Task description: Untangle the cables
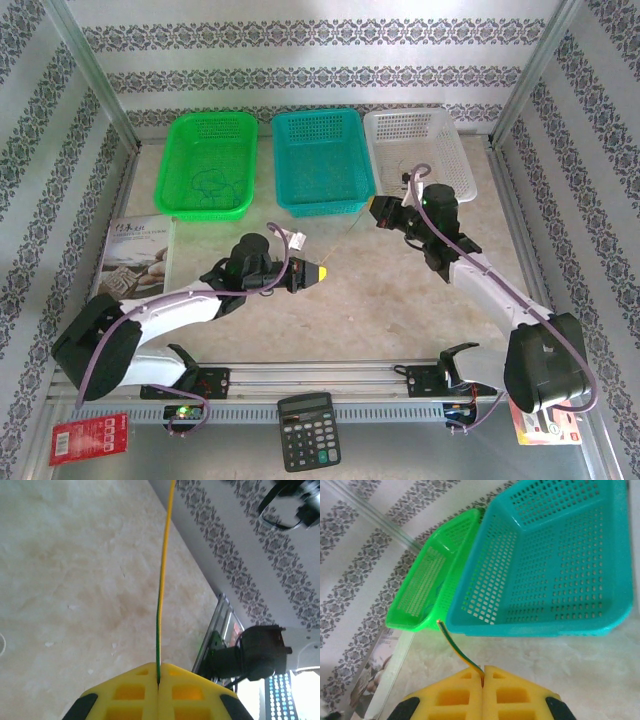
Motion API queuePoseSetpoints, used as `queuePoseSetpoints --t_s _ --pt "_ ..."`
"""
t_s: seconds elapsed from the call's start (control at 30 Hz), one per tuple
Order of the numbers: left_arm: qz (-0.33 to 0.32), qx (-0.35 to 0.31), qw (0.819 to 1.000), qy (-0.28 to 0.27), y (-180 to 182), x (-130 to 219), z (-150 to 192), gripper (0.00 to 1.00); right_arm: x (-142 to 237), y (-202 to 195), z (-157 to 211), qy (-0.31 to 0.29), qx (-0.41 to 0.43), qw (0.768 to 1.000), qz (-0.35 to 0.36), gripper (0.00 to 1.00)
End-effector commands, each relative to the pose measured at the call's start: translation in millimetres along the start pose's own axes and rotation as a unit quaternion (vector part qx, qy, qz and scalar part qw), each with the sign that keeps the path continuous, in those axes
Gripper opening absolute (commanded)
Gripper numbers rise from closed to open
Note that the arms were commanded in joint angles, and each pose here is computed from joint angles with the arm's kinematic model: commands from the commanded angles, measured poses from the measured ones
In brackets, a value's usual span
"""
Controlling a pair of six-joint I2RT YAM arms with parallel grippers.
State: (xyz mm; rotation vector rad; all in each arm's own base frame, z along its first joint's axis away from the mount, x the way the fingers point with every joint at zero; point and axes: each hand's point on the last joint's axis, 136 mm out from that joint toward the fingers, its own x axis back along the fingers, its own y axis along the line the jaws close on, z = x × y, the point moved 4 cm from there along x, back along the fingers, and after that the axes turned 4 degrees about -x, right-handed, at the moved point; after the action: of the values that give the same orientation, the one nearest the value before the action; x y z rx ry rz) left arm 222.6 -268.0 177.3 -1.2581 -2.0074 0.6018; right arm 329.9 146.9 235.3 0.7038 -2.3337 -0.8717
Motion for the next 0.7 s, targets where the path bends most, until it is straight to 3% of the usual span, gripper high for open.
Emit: queuePoseSetpoints --t_s 0.0,0.17,0.43,0.5,0.57,0.67 --pt "0.000 -0.021 0.999 -0.045 -8.2 6.9 -9.6 0.00 7.4 0.7 -12.5 -0.043 -0.015 0.999 0.002 0.00" --pt "-0.014 -0.036 0.996 -0.083 -13.9 17.2 -22.8 0.00 7.6 -0.4 -11.4 -0.046 -0.020 0.999 -0.004 0.00" --pt "-0.026 -0.043 0.994 -0.095 -14.6 21.0 -28.1 0.02 4.0 9.8 -26.6 -0.052 -0.020 0.998 -0.022 0.00" --pt "-0.026 -0.041 0.994 -0.095 -13.8 20.3 -27.8 0.13 1.9 11.5 -32.8 -0.055 -0.018 0.998 -0.023 0.00" --pt "-0.025 -0.040 0.994 -0.096 -13.7 20.1 -27.8 0.31 1.2 13.1 -41.7 -0.063 -0.016 0.998 -0.024 0.00" --pt "-0.026 -0.043 0.994 -0.096 -14.6 21.5 -28.3 0.41 3.4 10.7 -61.0 -0.082 -0.015 0.996 -0.017 0.00"
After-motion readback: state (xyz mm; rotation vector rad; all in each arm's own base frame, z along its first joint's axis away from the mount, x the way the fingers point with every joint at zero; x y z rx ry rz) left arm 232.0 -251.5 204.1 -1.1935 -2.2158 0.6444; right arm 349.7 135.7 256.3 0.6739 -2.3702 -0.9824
